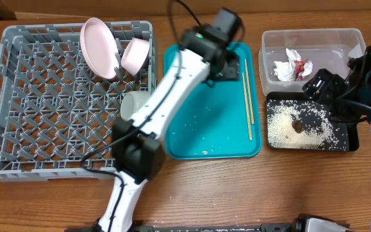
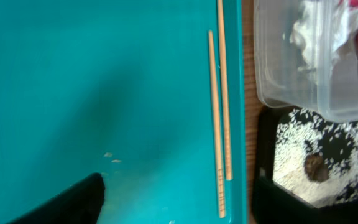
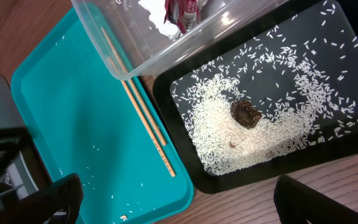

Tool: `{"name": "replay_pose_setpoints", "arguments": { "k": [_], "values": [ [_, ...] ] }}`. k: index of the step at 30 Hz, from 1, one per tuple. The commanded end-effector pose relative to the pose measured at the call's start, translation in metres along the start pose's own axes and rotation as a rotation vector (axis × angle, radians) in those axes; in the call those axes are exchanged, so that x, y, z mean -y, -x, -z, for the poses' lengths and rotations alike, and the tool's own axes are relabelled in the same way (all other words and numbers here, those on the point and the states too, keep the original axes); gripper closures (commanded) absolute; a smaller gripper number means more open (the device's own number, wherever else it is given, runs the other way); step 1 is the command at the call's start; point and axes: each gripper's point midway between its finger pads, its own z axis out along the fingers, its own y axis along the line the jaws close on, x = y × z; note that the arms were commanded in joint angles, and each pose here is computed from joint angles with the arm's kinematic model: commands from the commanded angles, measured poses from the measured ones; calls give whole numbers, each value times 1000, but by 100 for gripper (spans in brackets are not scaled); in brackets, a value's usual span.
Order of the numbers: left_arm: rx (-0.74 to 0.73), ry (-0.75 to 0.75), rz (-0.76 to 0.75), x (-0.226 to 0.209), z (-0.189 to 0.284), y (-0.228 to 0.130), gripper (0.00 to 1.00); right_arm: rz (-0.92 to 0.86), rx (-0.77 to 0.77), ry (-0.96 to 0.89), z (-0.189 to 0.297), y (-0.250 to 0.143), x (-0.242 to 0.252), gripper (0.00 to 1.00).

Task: Sort waste into correct bins and load items into the dishwasher
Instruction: 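Reach the left gripper to the wooden chopsticks on the tray, grasp one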

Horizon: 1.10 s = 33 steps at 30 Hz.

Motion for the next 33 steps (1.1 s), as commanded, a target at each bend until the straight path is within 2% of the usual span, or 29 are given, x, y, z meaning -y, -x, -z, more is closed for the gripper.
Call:
{"name": "replay_pose_setpoints", "arguments": {
  "k": [1,7,15,21,33],
  "values": [
    [-31,15,64,9,-27,-12,17,2,25,2,5,7,-1,0],
    [-63,48,81,16,-80,-26,22,1,25,2,5,7,-1,0],
    [-59,125,95,9,-127,-38,19,1,25,2,5,7,-1,0],
    [-49,116,87,13,-136,-39,25,2,25,2,5,7,-1,0],
    [34,189,27,21,-136,-43,25,1,25,2,5,7,-1,0]
  ]
}}
